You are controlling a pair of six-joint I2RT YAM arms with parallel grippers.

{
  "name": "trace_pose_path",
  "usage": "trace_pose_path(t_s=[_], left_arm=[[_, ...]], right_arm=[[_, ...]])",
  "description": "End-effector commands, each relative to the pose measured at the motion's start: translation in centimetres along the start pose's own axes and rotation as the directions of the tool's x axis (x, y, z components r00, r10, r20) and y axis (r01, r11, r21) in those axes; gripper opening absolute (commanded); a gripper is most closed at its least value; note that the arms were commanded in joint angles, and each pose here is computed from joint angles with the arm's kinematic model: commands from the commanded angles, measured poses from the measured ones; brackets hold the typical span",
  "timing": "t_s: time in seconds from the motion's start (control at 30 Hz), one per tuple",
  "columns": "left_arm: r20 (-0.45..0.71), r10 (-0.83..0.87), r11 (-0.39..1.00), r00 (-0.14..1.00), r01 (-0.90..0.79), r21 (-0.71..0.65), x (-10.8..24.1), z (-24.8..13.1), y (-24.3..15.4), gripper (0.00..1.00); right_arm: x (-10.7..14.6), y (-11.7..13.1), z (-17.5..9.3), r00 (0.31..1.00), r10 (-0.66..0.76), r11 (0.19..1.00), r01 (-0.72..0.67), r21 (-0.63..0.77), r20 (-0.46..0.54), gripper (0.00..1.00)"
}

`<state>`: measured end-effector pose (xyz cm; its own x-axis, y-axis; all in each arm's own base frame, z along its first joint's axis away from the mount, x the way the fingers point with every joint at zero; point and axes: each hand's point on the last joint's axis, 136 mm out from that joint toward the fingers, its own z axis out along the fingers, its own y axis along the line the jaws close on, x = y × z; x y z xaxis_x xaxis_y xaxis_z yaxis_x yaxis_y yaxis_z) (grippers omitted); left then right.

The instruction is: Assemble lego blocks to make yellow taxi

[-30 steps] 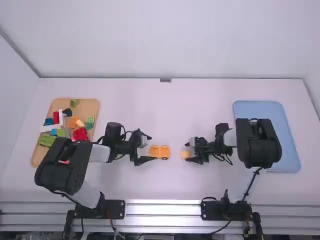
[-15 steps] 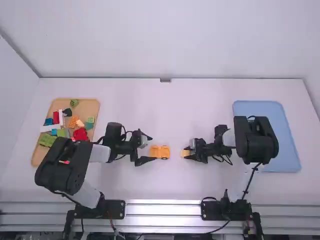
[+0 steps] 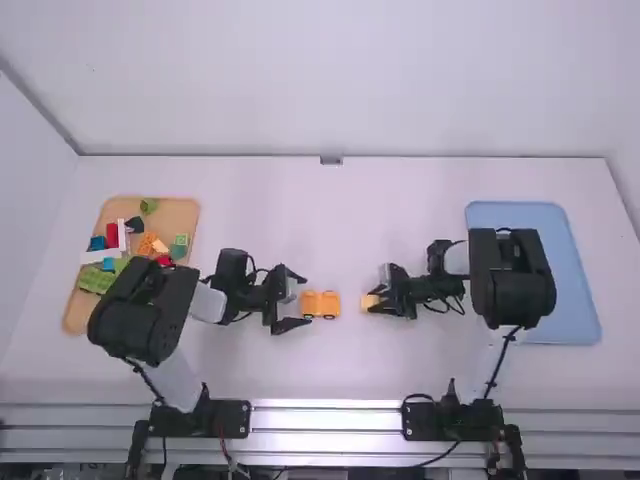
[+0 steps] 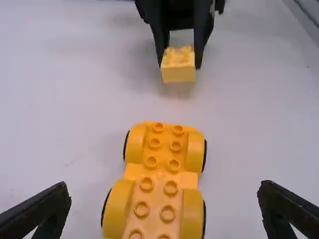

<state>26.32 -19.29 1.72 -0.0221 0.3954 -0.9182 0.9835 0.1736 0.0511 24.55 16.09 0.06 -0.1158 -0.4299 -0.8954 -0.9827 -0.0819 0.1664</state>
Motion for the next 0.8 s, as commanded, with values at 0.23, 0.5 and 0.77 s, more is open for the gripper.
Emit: trace_pose_path(t_s=[0.23, 0.5, 0.77], left_arm=[[-0.024, 0.03, 0.997, 0.999, -0.028, 0.067, 1.2, 1.8, 0.2, 0.99], [-0.122, -0.004, 0.991, 0.993, 0.02, 0.134, 2.9, 3.6, 0.8, 0.91], [-0.156, 0.054, 0.991, 0.986, -0.034, 0.128, 3.9, 3.5, 0.4, 0.58]], right_arm=[[-2.8, -0.6, 0.1, 0.993, -0.119, 0.992, 0.12, -0.039, 0.014, 0.25], [-3.5, -0.7, 0.0, 0.992, -0.118, 0.992, 0.12, -0.028, 0.051, 0.25], [-4.3, -1.5, 0.9, 0.986, -0.154, 0.987, 0.155, -0.027, 0.057, 0.25]])
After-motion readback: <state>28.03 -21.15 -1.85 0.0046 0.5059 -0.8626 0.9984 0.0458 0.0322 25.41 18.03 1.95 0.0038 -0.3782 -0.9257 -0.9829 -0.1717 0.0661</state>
